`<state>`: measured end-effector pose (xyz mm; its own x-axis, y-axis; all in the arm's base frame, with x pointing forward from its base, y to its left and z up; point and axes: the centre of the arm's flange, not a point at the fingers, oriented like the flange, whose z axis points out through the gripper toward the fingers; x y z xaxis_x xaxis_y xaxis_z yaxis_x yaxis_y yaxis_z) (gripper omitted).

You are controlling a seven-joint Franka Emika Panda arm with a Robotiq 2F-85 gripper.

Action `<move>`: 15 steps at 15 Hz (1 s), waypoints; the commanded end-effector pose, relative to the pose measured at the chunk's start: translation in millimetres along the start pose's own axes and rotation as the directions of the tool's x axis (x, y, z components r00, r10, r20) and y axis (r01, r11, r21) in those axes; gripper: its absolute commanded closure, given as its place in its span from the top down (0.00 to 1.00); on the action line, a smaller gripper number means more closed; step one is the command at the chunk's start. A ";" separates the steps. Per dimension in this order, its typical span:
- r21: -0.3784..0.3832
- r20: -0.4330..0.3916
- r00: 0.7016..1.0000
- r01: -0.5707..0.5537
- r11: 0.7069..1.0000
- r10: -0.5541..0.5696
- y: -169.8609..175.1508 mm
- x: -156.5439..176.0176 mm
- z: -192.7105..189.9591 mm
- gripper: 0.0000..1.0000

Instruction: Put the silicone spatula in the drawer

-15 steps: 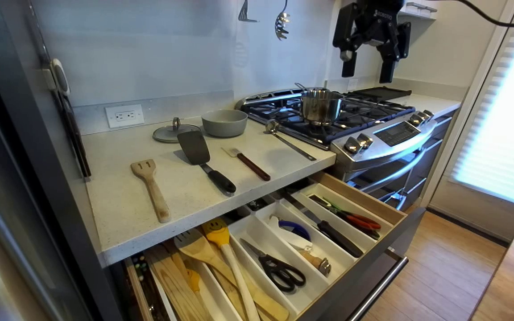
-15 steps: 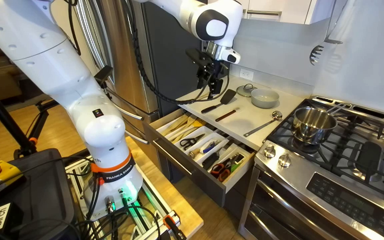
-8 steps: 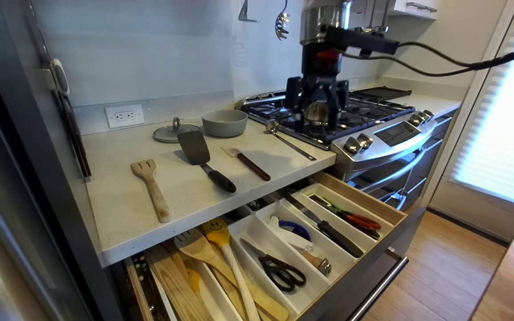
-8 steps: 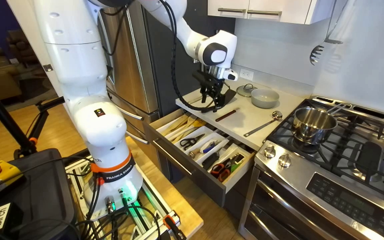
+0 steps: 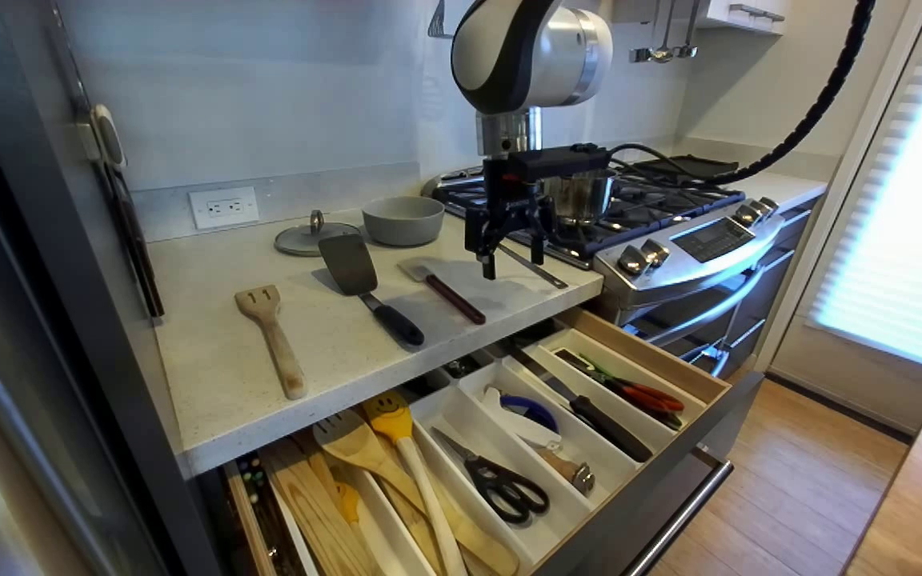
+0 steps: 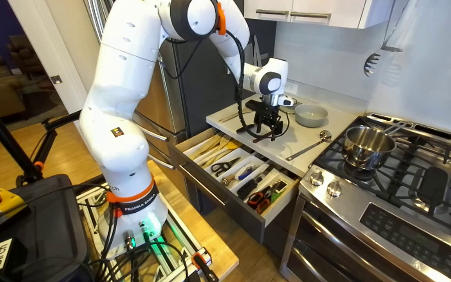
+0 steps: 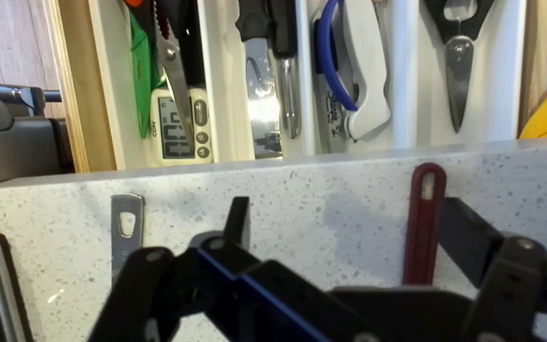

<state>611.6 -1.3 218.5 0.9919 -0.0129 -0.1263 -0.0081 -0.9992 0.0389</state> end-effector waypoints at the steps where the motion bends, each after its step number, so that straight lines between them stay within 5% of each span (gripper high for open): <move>1: 0.000 -0.003 1.000 0.000 1.000 0.000 -0.4 4.0 0.7 1.00; 9: 0.000 -0.008 1.000 0.001 1.000 -0.001 -0.5 6.8 -0.9 1.00; 15: 0.019 -0.137 0.991 -0.001 1.000 0.004 -11.8 25.4 1.9 1.00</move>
<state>627.3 3.9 223.3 0.9990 -0.0083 -0.0436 -0.0070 -0.9996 0.0285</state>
